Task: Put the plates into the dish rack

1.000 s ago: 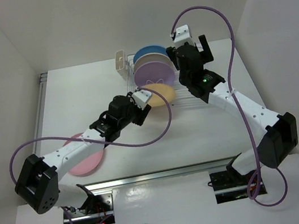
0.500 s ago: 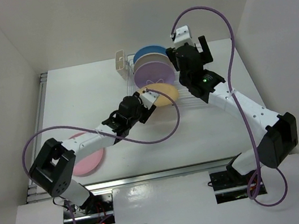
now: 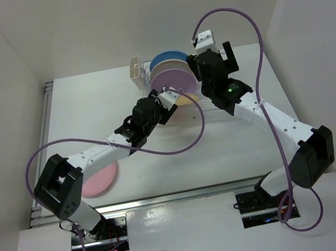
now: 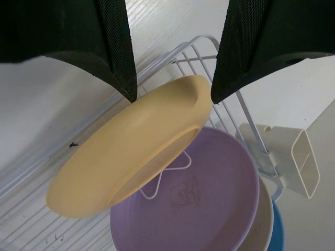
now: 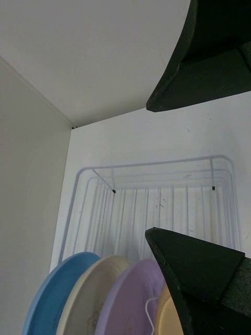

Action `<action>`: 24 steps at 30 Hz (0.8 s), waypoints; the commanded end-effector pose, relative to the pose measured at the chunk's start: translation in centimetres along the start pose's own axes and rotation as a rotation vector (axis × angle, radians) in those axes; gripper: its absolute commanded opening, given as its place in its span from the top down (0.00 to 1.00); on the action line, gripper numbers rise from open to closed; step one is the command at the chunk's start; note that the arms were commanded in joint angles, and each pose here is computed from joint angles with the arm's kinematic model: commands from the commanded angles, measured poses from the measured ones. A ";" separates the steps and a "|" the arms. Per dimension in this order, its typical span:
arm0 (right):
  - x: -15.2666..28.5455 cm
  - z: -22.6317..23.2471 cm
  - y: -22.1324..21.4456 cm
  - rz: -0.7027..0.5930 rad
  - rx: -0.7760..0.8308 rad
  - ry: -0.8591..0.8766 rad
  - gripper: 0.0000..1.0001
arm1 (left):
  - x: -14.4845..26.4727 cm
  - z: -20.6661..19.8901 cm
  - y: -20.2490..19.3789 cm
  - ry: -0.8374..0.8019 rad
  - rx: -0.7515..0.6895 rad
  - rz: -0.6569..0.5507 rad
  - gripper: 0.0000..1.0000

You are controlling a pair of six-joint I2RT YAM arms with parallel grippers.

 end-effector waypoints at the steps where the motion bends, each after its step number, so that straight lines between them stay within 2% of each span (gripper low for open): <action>1: -0.1 -0.2 0.5 -0.009 -0.027 0.001 0.00 | -0.6 0.5 2.7 0.032 0.000 -0.089 0.35; 5: -0.1 0.0 0.0 0.005 -0.020 0.005 0.00 | -1.8 0.3 2.6 0.037 0.008 -0.076 0.35; 7: -0.1 0.1 -0.1 0.012 -0.022 0.007 0.00 | -3.0 0.7 1.4 0.034 0.028 -0.008 0.35; 15: -0.2 0.2 -0.5 0.027 -0.022 0.032 0.00 | -6.1 3.3 2.5 0.096 0.060 -0.013 0.32; 24: -0.3 0.8 -1.4 0.060 -0.018 0.052 0.00 | -6.5 7.0 3.0 0.134 0.027 -0.026 0.29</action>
Point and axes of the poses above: each gripper's point midway between its finger pads, its own x axis back along the fingers, its own z axis along the line the jaws close on, y = z × x, the point moved 9 cm from there along x, back along the fingers, and after that the axes turned 4 degrees about x, right-handed, at the moved point
